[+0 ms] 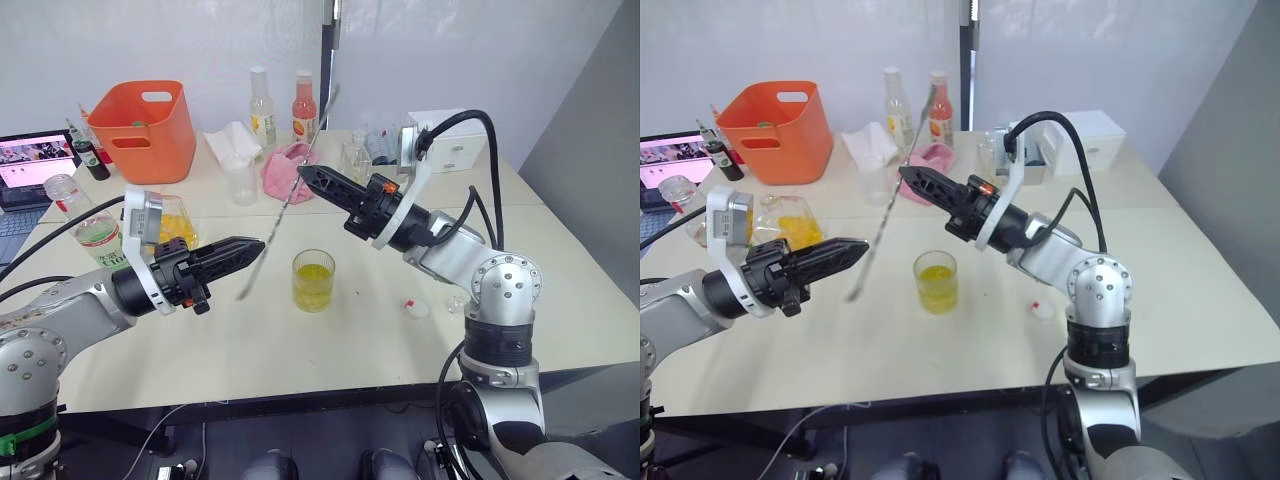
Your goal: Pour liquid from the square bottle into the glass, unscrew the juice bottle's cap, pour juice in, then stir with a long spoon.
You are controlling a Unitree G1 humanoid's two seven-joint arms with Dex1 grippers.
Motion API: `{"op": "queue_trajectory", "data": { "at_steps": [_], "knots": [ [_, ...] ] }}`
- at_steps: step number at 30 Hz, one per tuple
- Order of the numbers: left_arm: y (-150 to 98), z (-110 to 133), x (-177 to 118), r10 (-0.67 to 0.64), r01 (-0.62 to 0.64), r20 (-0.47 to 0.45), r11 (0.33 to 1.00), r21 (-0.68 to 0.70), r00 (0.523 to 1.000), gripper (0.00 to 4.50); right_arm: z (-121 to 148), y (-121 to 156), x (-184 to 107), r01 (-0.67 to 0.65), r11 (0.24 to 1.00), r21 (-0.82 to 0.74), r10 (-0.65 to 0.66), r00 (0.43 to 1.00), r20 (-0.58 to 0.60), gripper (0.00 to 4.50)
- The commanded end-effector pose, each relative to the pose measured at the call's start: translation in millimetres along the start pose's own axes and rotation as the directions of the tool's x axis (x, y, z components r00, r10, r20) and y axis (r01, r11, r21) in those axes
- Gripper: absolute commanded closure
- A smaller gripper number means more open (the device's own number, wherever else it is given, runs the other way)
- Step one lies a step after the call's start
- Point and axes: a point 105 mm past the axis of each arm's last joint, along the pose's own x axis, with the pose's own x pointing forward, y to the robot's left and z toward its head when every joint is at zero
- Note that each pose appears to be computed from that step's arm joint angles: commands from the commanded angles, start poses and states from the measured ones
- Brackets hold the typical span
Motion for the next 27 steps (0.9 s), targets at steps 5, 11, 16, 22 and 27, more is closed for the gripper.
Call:
{"op": "queue_trajectory", "data": {
  "at_steps": [5, 11, 16, 22, 27],
  "knots": [
    [-7.8, 11.0, -5.2, -0.035, 0.035, 0.012, 0.999, 0.038, 0.999, 0.9, 4.3, 4.3, -1.6, -0.005, 0.999, -0.036, 0.006, 1.0, 0.015, 4.5],
    [12.7, -10.8, -32.6, 0.087, -0.066, -0.156, 0.989, 0.133, 0.984, 0.04, 10.3, 9.7, -2.6, -0.019, 0.994, -0.108, 0.018, 1.0, -0.005, 4.5],
    [20.8, -24.8, -45.6, 0.12, -0.08, -0.214, 0.979, 0.187, 0.969, 0.04, 26.6, 22.8, -2.2, -0.06, 0.975, -0.216, 0.057, 0.998, -0.023, 4.5],
    [18.6, -44.7, -47.0, 0.102, -0.053, -0.249, 0.979, 0.198, 0.963, 0.04, 61.7, 33.5, -3.2, -0.06, 0.922, -0.383, 0.056, 0.998, -0.021, 4.5],
    [16.4, -48.1, -41.1, 0.084, -0.032, -0.235, 0.976, 0.217, 0.968, 0.04, 66.6, 31.9, -6.0, -0.044, 0.884, -0.465, 0.021, 0.998, -0.054, 4.5]
  ]
}}
